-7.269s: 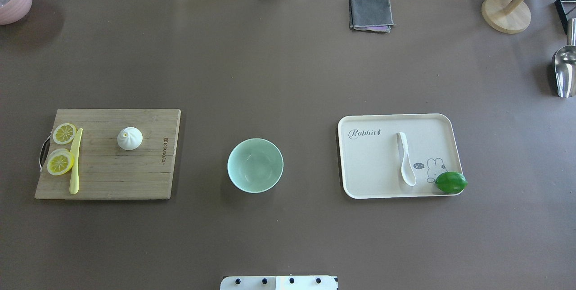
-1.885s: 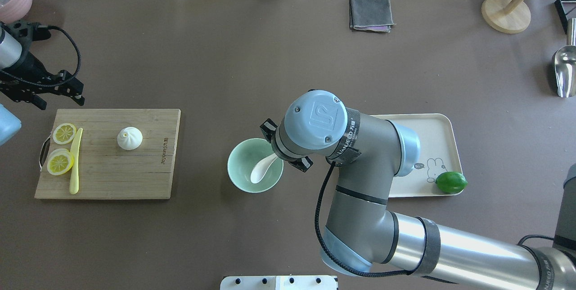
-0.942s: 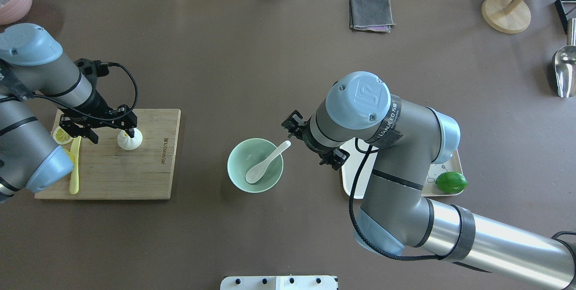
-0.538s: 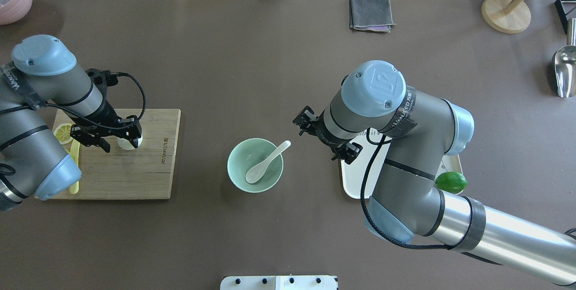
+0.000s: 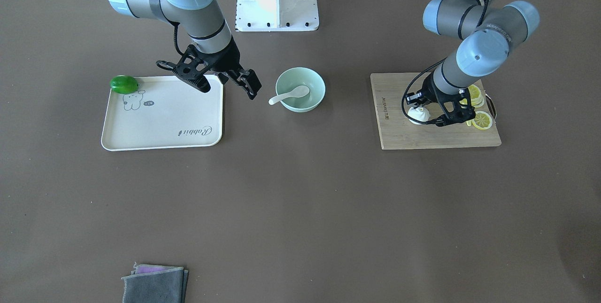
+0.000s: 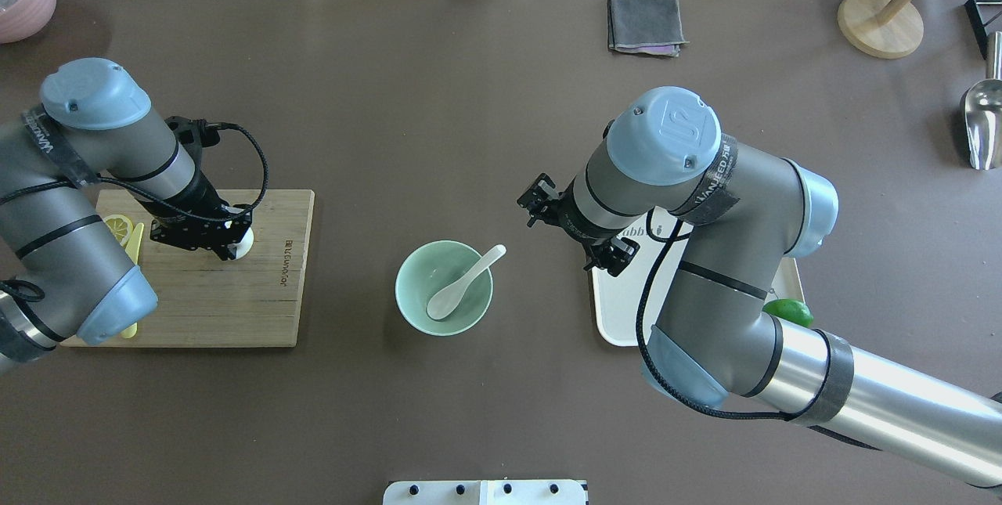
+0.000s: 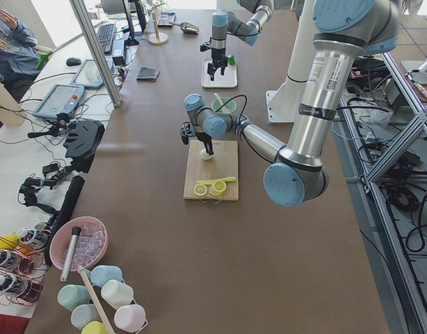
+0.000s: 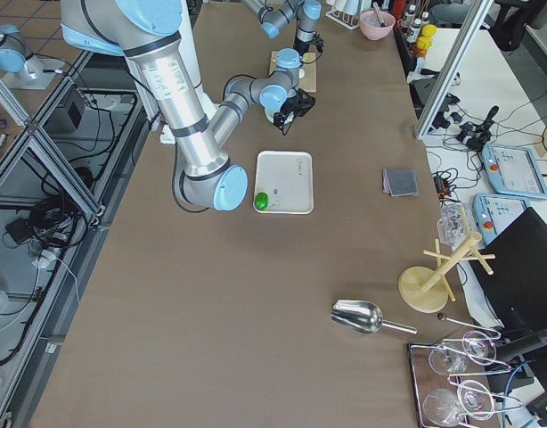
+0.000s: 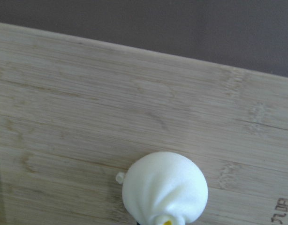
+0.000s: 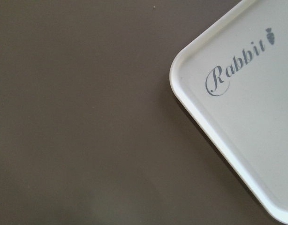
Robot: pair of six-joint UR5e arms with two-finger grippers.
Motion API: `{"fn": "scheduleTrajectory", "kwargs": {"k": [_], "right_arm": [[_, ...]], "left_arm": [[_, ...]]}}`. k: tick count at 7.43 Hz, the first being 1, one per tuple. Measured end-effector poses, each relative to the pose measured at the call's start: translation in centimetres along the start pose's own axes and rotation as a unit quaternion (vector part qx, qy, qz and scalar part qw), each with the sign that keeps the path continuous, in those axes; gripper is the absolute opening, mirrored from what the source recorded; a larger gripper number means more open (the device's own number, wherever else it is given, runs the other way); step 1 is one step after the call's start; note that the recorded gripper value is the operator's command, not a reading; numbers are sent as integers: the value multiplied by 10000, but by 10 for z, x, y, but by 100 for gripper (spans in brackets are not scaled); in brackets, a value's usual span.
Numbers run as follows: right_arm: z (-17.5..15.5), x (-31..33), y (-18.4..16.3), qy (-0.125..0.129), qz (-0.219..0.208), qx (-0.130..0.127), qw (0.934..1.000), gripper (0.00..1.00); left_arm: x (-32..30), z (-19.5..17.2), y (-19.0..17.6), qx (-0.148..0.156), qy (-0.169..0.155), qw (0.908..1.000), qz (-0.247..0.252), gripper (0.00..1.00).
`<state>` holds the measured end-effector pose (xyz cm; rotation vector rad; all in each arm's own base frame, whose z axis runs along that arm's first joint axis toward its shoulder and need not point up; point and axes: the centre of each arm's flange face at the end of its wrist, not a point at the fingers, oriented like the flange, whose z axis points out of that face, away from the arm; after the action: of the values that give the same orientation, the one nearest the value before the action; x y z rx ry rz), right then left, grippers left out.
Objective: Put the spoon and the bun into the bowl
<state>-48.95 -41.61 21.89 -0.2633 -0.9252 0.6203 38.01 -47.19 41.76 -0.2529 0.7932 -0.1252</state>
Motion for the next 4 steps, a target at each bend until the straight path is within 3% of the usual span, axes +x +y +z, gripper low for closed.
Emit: {"fn": "scheduleTrajectory", "kwargs": {"k": [2,4], "right_arm": [[-10,8,-16,5,34,-48,10000,100],[-22,39,-36,48,-235,-28,9997,100]], "left_arm": [[47,-27,7,76,307,9986,-421,0],[118,-34,53,-114,603,9945,-846,0]]}}
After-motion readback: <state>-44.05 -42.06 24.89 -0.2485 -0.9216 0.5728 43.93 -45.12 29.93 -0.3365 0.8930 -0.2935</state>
